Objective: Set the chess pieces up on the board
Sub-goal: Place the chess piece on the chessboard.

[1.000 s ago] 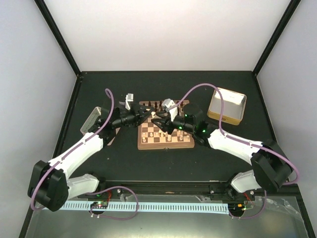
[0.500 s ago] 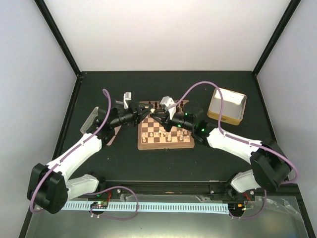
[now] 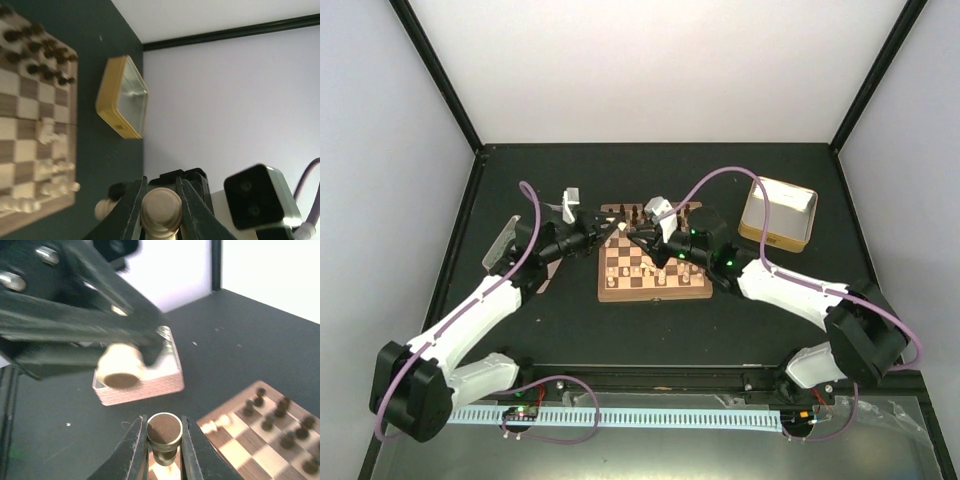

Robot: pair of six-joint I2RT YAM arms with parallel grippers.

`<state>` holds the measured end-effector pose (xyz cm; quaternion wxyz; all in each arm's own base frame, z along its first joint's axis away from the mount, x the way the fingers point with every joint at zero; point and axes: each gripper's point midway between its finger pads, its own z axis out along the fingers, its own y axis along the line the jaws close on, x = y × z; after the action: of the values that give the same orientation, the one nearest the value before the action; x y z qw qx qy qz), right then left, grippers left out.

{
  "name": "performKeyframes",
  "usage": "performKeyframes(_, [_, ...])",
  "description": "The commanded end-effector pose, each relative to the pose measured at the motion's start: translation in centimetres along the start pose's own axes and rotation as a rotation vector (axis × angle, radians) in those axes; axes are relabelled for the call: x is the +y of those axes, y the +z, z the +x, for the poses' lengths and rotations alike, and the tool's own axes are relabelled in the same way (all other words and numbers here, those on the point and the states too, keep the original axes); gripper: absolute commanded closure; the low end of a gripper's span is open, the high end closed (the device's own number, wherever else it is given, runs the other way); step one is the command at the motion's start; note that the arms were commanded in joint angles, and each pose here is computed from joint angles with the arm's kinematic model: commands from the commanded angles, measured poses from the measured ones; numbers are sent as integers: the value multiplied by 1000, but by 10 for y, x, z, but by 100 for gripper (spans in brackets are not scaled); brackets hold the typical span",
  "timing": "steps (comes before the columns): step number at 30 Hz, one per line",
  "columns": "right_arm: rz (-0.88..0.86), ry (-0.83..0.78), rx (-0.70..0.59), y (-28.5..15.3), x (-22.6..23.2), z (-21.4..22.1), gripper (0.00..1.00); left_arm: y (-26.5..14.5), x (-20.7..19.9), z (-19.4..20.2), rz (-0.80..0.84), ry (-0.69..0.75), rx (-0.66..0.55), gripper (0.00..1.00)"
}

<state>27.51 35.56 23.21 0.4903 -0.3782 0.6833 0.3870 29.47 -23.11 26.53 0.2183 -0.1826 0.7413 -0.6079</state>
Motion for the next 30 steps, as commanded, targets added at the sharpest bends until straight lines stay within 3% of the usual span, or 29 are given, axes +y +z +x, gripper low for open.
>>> performKeyframes(1, [205, 101, 48, -14, -31, 21, 93, -18, 6, -14, -142, 307, -140, 95])
performKeyframes(8, [456, 252, 48, -52, -63, 39, 92, -17, 60, 8, -415, 678, -162, 94])
performKeyframes(17, [686, 407, 4, -99, -89, 49, 91, 15, 101, 55, -506, 1046, -116, 93])
performKeyframes(30, [689, 439, -14, -119, -85, 51, 90, 51, 145, 77, -487, 1170, -104, 92])
